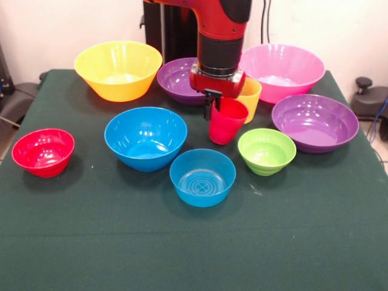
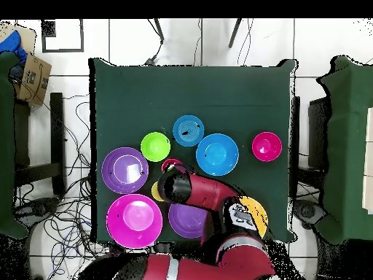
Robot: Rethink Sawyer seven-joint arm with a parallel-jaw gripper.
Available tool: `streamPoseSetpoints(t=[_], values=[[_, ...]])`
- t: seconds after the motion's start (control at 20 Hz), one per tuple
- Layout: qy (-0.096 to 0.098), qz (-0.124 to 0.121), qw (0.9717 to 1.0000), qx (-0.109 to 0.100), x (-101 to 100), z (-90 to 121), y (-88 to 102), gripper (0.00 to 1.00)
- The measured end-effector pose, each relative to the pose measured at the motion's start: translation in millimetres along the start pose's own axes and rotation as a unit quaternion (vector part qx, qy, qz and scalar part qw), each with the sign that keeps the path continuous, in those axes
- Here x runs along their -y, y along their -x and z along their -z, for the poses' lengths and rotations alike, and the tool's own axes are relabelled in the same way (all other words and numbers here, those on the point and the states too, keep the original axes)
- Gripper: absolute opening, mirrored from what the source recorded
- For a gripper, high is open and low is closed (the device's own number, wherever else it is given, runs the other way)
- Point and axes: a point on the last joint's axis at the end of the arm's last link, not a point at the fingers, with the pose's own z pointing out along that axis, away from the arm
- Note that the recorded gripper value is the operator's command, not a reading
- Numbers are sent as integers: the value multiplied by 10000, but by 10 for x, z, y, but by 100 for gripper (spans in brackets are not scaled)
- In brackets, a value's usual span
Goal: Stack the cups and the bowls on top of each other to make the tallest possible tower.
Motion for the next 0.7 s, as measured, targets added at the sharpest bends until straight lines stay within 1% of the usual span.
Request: streamPoseSetpoints(t=[0.35, 0.6, 0.65, 0.7], values=[[-30, 26, 9998, -180, -19, 43, -43, 0], [-10, -24, 9995, -301, -8, 163, 7, 0], [17, -72, 9993, -360, 2, 252, 55, 0], [27, -89, 9992, -381, 5, 291, 76, 0]])
